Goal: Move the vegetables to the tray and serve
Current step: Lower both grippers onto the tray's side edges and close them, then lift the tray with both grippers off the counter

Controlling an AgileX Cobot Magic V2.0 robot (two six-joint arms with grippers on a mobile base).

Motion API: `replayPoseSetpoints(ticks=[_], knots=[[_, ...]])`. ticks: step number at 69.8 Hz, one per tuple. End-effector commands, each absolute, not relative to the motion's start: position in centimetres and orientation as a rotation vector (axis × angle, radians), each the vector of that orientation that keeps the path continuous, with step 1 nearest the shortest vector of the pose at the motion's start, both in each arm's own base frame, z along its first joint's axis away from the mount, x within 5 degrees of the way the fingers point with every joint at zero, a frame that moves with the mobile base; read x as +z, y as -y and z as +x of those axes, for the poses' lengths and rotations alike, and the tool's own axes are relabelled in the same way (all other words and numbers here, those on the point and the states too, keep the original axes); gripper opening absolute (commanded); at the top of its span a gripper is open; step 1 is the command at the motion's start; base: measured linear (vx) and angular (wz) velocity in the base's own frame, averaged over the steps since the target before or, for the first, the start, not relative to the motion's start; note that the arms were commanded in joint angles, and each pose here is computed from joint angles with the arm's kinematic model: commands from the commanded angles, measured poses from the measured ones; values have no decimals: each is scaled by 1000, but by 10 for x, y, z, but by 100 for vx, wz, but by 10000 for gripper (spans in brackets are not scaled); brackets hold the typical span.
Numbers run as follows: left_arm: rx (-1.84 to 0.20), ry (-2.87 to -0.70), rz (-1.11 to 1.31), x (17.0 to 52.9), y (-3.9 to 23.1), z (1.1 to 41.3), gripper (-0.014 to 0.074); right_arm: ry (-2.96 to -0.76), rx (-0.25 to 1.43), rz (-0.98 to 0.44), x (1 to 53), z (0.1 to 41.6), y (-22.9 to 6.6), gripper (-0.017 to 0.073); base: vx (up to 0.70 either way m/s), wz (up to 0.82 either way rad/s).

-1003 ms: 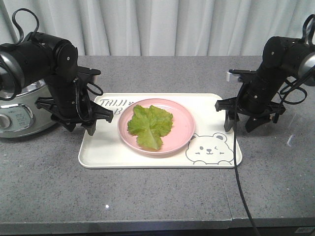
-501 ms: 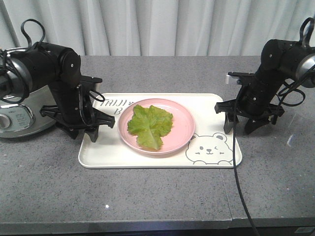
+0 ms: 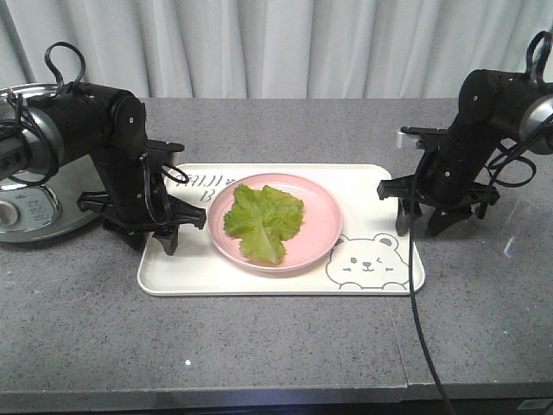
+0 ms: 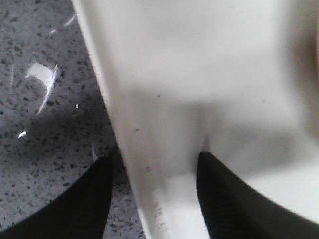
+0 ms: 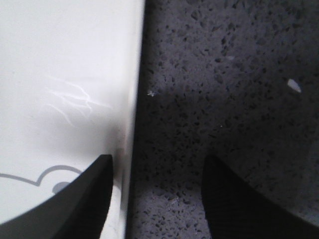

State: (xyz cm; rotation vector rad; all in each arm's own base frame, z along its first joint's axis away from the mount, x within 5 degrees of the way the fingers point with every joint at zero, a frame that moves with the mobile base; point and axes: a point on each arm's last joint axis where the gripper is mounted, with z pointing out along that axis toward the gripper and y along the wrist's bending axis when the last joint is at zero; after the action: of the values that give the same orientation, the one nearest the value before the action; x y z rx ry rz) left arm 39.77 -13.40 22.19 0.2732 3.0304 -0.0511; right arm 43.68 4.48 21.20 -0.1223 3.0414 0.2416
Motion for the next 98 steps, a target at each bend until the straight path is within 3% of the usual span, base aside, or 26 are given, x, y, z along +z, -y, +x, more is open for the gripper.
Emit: replayPoseSetpoints(ticks=[1, 11, 32, 42, 98], knots=[[-105, -2961, 273, 245, 134, 396, 358, -3014, 254, -146, 237, 431, -45, 335, 0, 0], [-149, -2965, 295, 245, 137, 395, 278, -3016, 258, -160, 237, 431, -45, 260, 0, 0], [-224, -2966, 300, 246, 141, 394, -9, -3000, 332, -210, 238, 431, -49, 52, 0, 0], [-281, -2954, 346, 249, 145, 393, -8, -2999, 336, -214, 238, 431, -49, -15, 0, 0], [-336, -2766, 355, 308, 140, 376, -7, -2850, 358, -211, 287, 419, -51, -10, 0, 0]])
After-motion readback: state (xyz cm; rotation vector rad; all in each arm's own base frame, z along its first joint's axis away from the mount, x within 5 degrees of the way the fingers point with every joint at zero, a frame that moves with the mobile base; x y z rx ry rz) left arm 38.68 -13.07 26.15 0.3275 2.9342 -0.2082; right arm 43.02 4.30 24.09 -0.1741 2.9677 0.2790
